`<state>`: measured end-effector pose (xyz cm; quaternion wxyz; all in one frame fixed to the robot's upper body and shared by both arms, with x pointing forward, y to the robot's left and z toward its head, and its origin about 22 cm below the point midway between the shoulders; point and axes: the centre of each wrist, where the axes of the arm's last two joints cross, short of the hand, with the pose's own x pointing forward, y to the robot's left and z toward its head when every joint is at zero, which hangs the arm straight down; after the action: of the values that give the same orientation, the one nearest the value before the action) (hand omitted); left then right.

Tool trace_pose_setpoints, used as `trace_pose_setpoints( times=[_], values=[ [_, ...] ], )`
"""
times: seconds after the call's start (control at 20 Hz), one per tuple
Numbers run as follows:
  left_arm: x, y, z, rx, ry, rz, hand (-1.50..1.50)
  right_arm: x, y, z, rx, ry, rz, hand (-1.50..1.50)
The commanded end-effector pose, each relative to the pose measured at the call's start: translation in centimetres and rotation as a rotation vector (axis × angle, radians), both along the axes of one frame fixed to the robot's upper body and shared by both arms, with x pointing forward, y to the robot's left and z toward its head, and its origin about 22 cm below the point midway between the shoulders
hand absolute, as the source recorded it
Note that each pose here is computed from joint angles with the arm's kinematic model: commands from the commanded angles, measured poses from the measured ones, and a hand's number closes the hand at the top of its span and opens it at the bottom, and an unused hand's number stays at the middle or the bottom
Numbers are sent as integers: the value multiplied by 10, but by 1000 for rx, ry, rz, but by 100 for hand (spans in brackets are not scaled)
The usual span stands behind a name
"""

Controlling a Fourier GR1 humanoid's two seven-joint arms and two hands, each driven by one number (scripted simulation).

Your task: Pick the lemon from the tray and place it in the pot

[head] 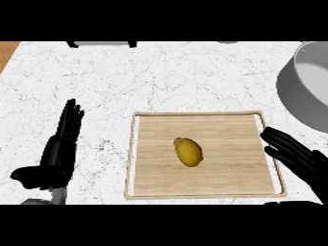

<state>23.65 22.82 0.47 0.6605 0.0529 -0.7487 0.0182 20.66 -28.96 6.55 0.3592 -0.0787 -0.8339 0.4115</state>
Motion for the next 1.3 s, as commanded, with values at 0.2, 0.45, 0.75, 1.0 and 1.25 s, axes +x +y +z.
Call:
trace_pose_setpoints(
  times=[0.2, 0.45, 0.75, 1.0, 1.25],
  values=[
    [7, 2, 4, 5, -24, 6, 0, -9, 66, 12, -266, 108, -96, -150],
    [-6, -12, -9, -2, 4, -7, 0, -2, 108, 2, -274, 154, -75, -150],
    [7, 6, 12, 1, 11, -16, 0, 13, 112, -23, -427, 220, -154, -150],
    [11, -2, 8, -12, 2, -20, 0, 30, 114, -33, -406, 266, -124, -150],
    [18, -10, -7, -8, 1, -16, 0, 20, 109, -58, -417, 229, -124, -150]
  ],
)
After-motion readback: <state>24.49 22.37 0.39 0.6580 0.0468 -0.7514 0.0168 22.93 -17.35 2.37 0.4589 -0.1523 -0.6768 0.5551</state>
